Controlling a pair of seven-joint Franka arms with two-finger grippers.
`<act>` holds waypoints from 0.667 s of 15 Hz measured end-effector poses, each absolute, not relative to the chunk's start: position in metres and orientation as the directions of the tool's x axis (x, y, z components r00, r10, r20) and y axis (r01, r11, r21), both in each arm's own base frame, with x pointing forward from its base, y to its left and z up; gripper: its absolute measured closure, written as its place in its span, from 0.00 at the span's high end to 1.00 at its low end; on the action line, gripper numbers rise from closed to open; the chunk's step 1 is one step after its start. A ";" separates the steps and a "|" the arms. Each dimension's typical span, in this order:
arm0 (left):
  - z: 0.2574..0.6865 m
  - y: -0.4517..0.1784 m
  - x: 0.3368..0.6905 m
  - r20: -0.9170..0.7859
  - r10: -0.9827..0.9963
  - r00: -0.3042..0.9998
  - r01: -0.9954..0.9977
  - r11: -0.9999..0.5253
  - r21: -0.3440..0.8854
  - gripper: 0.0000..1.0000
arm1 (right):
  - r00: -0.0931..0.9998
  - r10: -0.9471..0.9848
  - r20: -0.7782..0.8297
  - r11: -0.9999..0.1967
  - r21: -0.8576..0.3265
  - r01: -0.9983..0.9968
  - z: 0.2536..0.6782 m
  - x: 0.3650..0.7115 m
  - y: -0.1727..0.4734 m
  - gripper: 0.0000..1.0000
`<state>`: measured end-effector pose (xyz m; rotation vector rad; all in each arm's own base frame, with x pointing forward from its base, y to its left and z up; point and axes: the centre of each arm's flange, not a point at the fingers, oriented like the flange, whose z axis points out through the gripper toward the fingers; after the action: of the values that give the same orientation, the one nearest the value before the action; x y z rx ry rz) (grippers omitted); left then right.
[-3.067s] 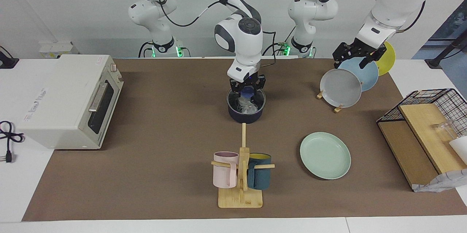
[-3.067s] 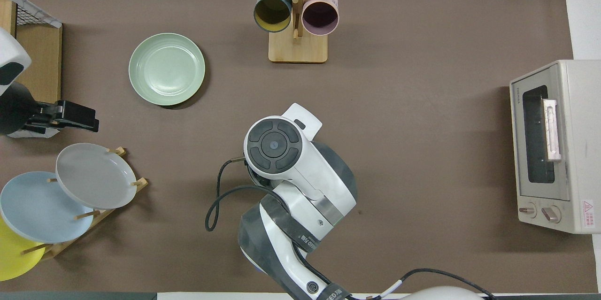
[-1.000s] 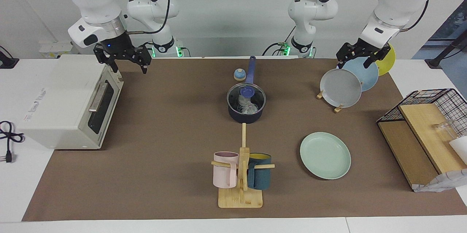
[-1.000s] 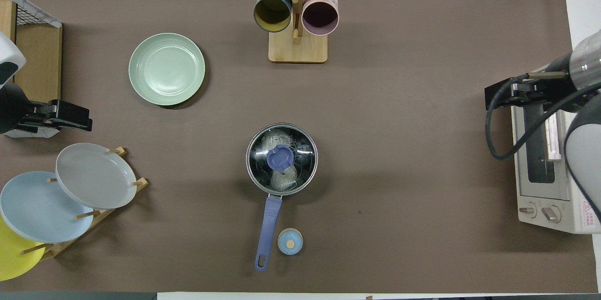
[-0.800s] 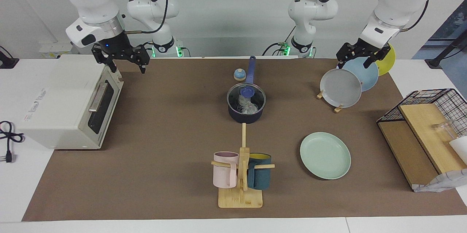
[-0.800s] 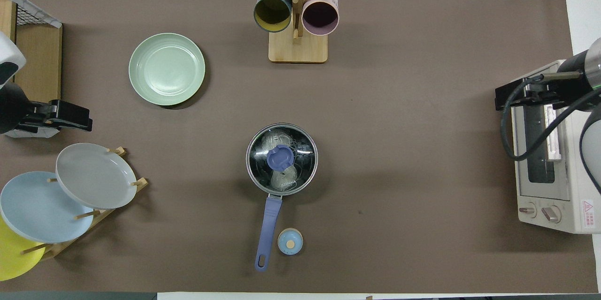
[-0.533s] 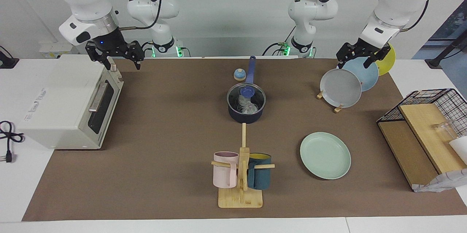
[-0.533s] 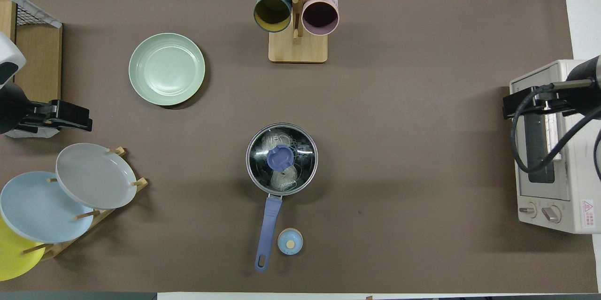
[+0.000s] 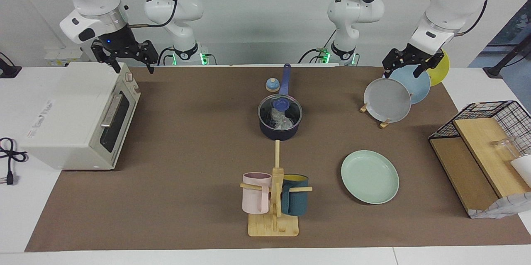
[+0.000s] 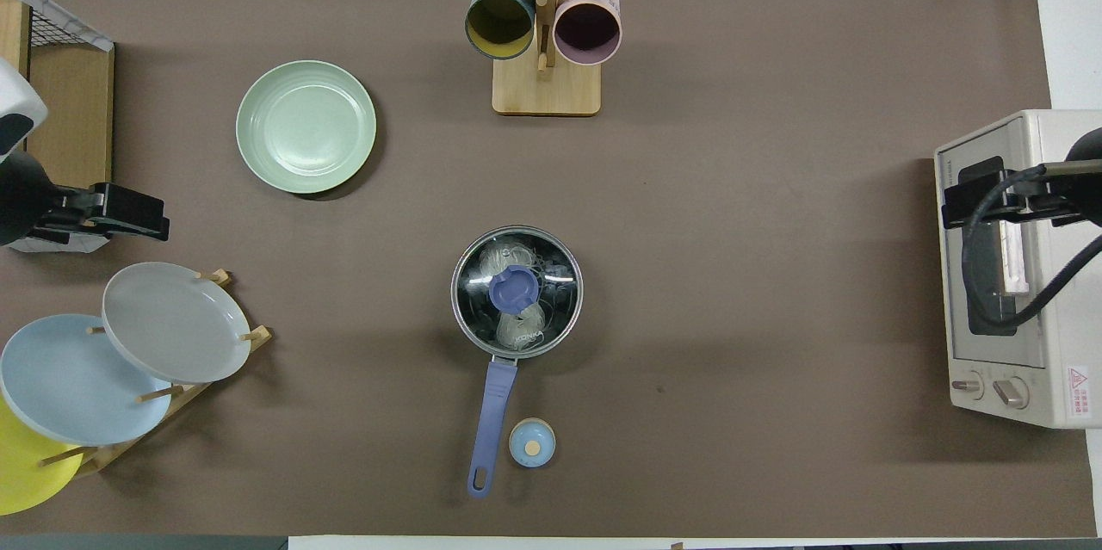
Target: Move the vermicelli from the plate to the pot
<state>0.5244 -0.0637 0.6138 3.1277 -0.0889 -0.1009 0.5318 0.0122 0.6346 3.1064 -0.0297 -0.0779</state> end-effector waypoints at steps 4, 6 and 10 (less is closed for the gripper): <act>0.614 -0.064 0.524 -0.064 -0.057 0.996 -0.056 -0.998 0.013 1.00 | 0.998 -0.032 -0.051 -0.999 0.035 -0.030 0.634 0.532 0.006 1.00; 0.614 -0.064 0.524 -0.064 -0.057 0.996 -0.056 -0.998 0.013 1.00 | 0.998 -0.041 -0.051 -0.999 0.036 -0.039 0.634 0.532 0.001 1.00; 0.614 -0.064 0.524 -0.064 -0.057 0.996 -0.056 -0.998 0.013 1.00 | 0.998 -0.047 -0.051 -0.998 0.036 -0.045 0.634 0.532 -0.006 1.00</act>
<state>0.5244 -0.0636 0.6138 3.1277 -0.0888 -0.1009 0.5320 -0.0059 0.6336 3.1049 -0.0712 -0.0810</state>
